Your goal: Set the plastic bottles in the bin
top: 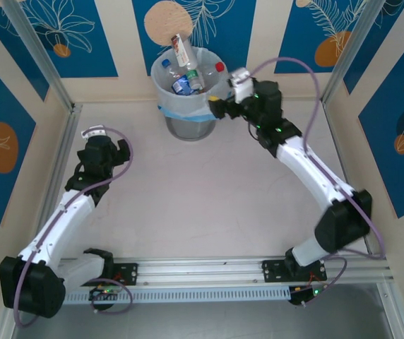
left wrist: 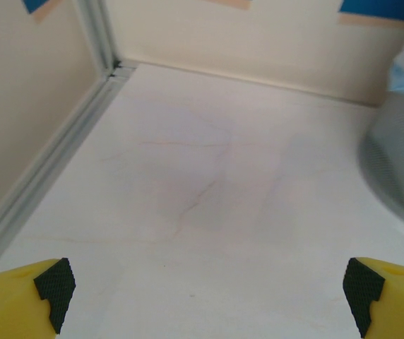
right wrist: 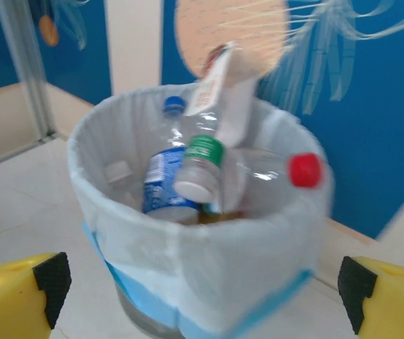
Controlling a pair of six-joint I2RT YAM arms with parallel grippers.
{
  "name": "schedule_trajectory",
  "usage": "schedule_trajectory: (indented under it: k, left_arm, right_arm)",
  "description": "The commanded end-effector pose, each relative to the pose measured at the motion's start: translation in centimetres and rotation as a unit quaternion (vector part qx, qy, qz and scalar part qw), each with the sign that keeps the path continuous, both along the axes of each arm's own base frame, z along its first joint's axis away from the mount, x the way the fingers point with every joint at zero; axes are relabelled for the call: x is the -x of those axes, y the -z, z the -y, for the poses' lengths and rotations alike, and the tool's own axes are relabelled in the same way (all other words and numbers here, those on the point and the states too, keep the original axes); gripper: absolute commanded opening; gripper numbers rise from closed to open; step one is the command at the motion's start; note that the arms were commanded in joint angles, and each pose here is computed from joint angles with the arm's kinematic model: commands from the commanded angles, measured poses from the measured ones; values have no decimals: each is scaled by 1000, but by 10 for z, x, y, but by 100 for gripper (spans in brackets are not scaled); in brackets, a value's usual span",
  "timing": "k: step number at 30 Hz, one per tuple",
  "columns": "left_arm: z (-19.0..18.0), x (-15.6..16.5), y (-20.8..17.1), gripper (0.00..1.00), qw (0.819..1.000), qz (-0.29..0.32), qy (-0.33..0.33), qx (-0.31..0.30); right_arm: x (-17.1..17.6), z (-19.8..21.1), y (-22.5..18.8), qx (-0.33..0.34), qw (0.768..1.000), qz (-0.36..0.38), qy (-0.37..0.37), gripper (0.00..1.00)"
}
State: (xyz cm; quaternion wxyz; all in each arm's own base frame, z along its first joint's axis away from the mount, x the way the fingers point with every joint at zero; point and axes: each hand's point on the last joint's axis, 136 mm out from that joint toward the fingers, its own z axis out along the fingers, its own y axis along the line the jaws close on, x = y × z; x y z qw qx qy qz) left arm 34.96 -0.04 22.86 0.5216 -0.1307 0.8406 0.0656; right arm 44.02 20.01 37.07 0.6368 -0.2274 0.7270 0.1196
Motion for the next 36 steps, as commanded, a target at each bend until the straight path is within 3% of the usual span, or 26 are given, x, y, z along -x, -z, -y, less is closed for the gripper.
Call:
schedule_trajectory:
  k: [1, 8, 16, 20, 28, 31, 34, 36]
  left_arm:
    - [-24, 1, 12, 99, 998, 30, -21, -45]
    - [-37, 0, 80, 99, 1000, -1, 4, -23]
    - [-17, -28, 109, 99, 995, 15, 85, -41]
    - [-10, -42, 123, 99, 993, -2, 109, -39]
    - [26, -44, 140, 99, 976, 47, 208, -30]
    - [19, -45, 141, 99, 982, 37, 181, -41]
    - [-3, -41, 137, 99, 992, 44, 91, -74]
    - [-6, -40, 137, 99, 993, 43, 78, -75]
  right_arm:
    - [11, 68, 5, -45, 994, 10, 100, 99]
    - [42, 181, 142, -77, 962, -122, 232, 99]
    - [54, 210, 229, -102, 955, -172, 219, 99]
    - [52, 200, 250, -109, 958, -199, 176, 100]
    - [59, 191, 254, -99, 967, -173, 160, 99]
    - [66, 190, 251, -95, 970, -153, 163, 100]
    - [74, 181, 248, -82, 976, -129, 152, 99]
    - [79, 174, 244, -88, 979, -113, 142, 100]
